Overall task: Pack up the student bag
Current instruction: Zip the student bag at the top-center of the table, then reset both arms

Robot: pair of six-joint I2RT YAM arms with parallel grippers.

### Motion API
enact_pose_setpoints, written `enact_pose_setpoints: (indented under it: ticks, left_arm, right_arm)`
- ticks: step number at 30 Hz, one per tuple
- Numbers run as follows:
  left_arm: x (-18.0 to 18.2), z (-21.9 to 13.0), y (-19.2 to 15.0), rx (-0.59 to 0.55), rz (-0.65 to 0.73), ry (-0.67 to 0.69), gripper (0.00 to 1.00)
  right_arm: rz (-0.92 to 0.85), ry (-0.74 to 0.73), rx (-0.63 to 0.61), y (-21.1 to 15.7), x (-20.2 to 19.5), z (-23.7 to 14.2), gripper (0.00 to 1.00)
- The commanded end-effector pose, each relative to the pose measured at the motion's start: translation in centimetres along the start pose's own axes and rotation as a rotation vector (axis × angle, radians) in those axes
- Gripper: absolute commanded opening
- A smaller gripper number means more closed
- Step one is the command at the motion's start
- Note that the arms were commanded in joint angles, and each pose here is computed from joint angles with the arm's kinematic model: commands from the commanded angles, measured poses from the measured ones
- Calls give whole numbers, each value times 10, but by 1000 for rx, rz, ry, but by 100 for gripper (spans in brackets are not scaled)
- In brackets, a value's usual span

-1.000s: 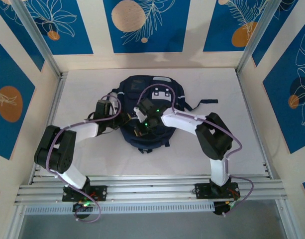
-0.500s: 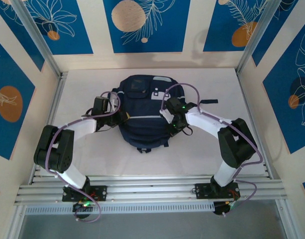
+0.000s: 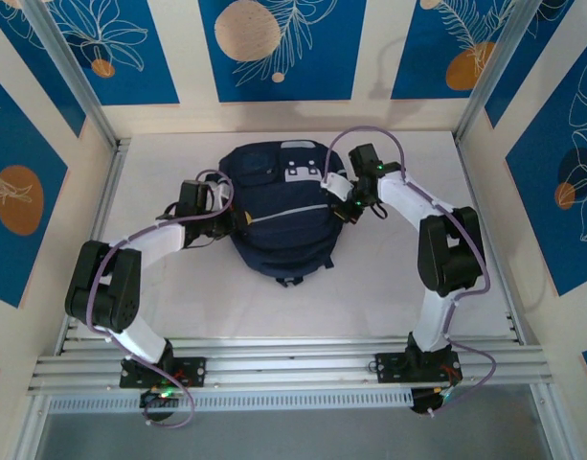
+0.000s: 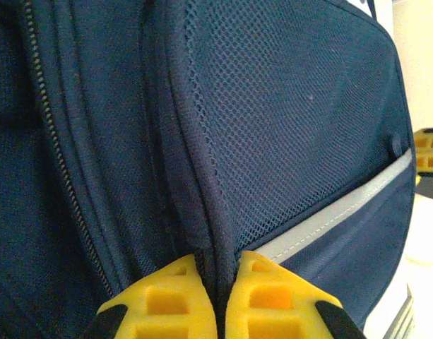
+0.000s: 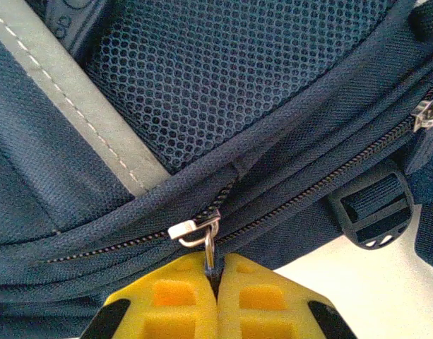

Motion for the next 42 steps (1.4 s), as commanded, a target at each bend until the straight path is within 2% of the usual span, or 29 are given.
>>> enact_pose_setpoints:
  ticks: [1,5,7,8,9,10,11,13,16,18,19,21,25,28,30,33,36,37,42]
  left_arm:
    - [23,-6,-7,52,-19,91,0]
    - [21,-8,-4,49,-14,88,0]
    - [19,-10,-3,46,-16,80,0]
    - [18,-10,-2,45,-16,72,0]
    - [16,-10,-1,44,-17,60,0]
    - [13,-12,1,40,-15,47,0]
    - [10,-13,2,37,-13,34,3]
    - [3,-18,6,22,4,17,22]
    - [-3,-32,12,-9,52,70,65]
    - [-3,-47,16,-51,104,171,87]
    - [0,-55,17,-78,137,245,94]
    - [8,-73,19,-125,195,408,99]
    - [33,-107,16,-239,293,751,100]
    - [49,-120,9,-342,381,898,100]
    - [58,-122,1,-418,417,939,100]
    - [70,-125,-8,-502,437,986,100]
    - [81,-122,-13,-529,452,1018,100]
    - [84,-120,-14,-549,463,1015,100]
    - [86,-106,-17,-691,592,929,100]
  right_arm:
    - [18,-119,16,-8,-38,-5,0]
    - [64,-114,36,-11,-39,6,2]
    - [126,-105,5,-9,-38,2,23]
    - [159,-98,-18,-7,-36,-1,27]
    - [200,-89,-50,-5,-35,-7,36]
    - [240,-77,-89,-2,-32,-13,48]
    - [276,-72,-128,0,-30,-19,55]
    - [358,-60,-216,2,-22,-31,70]
    - [481,-124,-315,-8,-16,-39,88]
    - [556,-178,-364,-21,-14,-39,96]
    - [591,-214,-387,-30,-14,-38,97]
    - [649,-288,-429,-45,-15,-35,100]
    - [698,-455,-517,-70,-19,-31,99]
    - [666,-559,-615,-81,-19,-32,100]
    - [697,-560,-628,-91,-19,-29,100]
    - [765,-598,-720,-113,-23,-27,100]
    - [846,-505,-782,-136,-29,-24,100]
    - [815,-479,-811,-134,-26,-25,99]
    - [799,-457,-780,-131,-26,-22,99]
Point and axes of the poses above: each hand's point on the last joint's axis, 136 mm out from that joint toward the fingers, its own z axis out along the fingers, its own x axis along the line the jaws close on, y = z × x, the point moved 7 cm from there along -z, back along the fingers, and after that the axes turned 7 degrees about z, right-handed, at the moved point
